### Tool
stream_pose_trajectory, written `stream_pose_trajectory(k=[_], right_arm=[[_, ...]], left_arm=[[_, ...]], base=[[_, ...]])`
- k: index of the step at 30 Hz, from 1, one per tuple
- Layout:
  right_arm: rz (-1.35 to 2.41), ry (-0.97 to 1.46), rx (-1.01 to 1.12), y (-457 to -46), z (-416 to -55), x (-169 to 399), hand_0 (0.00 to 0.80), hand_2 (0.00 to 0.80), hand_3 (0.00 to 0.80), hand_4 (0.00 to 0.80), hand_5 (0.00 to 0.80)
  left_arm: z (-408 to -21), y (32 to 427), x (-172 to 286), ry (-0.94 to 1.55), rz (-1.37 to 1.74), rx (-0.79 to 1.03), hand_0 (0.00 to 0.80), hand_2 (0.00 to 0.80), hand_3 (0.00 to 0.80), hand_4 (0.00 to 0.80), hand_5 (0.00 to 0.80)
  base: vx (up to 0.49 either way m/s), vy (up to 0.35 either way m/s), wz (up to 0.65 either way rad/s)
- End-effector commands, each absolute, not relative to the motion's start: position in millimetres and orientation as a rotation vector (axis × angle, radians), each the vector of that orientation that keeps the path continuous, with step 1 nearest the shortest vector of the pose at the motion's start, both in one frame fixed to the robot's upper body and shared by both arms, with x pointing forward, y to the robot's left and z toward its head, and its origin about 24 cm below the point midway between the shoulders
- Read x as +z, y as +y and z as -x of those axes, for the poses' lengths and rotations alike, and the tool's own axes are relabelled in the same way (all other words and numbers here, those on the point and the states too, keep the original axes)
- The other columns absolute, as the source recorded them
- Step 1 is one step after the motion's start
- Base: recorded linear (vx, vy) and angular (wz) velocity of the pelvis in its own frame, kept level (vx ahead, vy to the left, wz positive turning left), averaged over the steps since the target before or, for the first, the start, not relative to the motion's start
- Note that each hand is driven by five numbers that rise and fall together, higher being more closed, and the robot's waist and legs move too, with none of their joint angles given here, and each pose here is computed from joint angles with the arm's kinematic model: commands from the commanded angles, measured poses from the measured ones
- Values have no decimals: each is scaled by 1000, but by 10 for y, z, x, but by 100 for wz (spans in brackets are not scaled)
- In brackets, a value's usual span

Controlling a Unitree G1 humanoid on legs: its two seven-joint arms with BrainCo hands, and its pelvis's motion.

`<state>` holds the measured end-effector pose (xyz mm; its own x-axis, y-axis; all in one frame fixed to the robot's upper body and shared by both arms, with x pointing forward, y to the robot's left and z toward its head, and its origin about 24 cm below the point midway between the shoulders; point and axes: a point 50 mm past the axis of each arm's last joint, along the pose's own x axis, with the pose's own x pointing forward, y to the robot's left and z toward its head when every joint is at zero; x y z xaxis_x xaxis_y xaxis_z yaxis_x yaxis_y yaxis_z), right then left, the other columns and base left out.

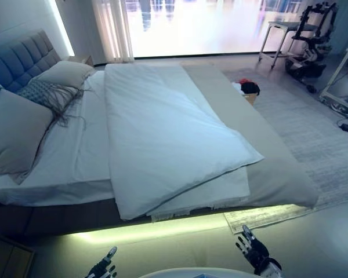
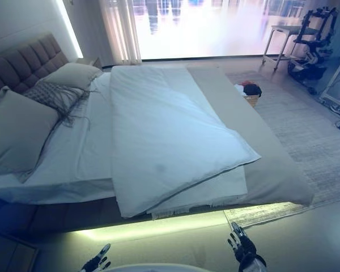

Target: Make the bed neatly

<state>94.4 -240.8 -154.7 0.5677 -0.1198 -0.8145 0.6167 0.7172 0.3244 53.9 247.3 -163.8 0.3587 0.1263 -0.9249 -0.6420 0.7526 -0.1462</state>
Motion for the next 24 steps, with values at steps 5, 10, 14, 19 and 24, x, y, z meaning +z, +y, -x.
stream_pose_trajectory(k=[5, 10, 14, 19, 24], right_arm=[[-634, 780, -585, -2575, -1117, -1473, 0, 0, 0, 0, 0], [-645, 744, -610, -2602, -1150, -1451, 0, 0, 0, 0, 0], [-780, 741, -609, -2546, -1148, -1475, 0, 0, 0, 0, 0], [-862, 748, -634, -2519, -1085, -1505, 0, 0, 0, 0, 0], [-936, 757, -646, -2475, -1042, -1530, 0, 0, 0, 0, 0]], left_arm=[[-709, 2413, -1641, 1084, 569, 546, 0, 0, 0, 0, 0], [-698, 2443, -1639, 1103, 552, 569, 0, 0, 0, 0, 0], [-685, 2406, -1652, 1127, 551, 553, 0, 0, 0, 0, 0], [-668, 2380, -1661, 1135, 552, 546, 0, 0, 0, 0, 0], [-649, 2382, -1665, 1157, 531, 540, 0, 0, 0, 0, 0]], base=[[0, 0, 0], [0, 0, 0], [0, 0, 0], [0, 0, 0], [0, 0, 0]])
